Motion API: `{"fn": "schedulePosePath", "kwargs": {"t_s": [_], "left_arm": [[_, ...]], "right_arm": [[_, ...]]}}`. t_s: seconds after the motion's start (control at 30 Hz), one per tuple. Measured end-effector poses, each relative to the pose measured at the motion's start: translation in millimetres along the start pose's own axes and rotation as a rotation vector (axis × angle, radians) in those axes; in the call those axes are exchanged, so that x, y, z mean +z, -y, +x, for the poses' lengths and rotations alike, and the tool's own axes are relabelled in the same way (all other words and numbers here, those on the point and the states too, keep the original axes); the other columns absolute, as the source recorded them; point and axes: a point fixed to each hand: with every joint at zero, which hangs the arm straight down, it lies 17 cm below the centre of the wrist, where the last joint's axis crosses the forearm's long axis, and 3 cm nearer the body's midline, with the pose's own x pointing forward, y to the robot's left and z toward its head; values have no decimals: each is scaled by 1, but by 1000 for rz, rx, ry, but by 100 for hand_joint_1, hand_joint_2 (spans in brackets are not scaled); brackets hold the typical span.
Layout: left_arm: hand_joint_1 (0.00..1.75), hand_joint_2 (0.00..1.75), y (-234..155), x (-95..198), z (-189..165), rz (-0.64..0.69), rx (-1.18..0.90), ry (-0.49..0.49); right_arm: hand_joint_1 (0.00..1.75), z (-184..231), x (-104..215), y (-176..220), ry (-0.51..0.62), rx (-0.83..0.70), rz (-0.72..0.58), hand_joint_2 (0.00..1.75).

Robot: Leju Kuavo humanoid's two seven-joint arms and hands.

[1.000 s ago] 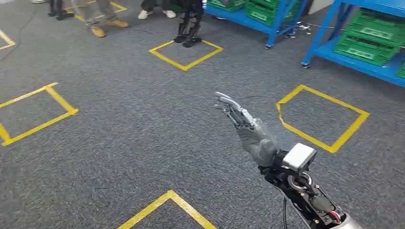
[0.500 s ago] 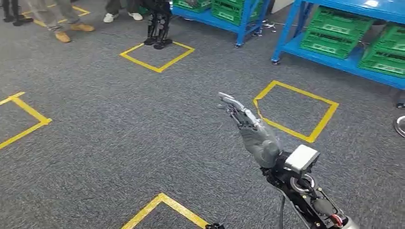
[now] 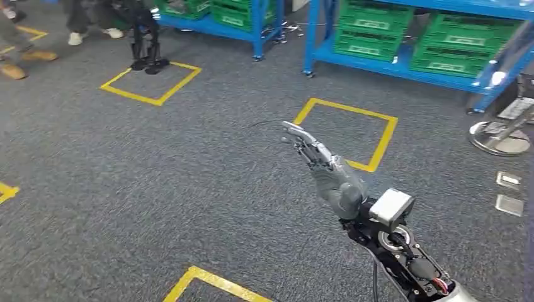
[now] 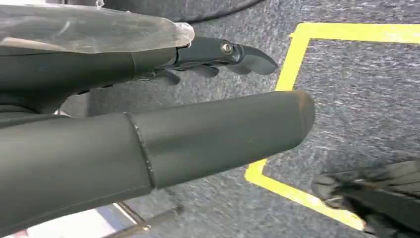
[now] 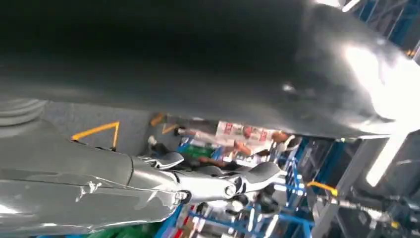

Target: Take the parts from the cabinet and place them on the table.

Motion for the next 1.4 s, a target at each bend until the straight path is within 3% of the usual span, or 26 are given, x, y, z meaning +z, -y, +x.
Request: {"fn": "schedulePosePath", "kwargs": {"t_s": [0.8,1.1,1.4], "left_arm": [[0,0,-3,0,6,8,-1,13],[0,0,2,1,-7,-12,20,-39],[0,0,1,0,9,8,0,36]], "right_arm": [[0,1,-4,-1,15,-15,-2,0],[0,-5,-2,-8,0,-17,26,0],[0,-6,5,-12,-7,-28,35,0]]}}
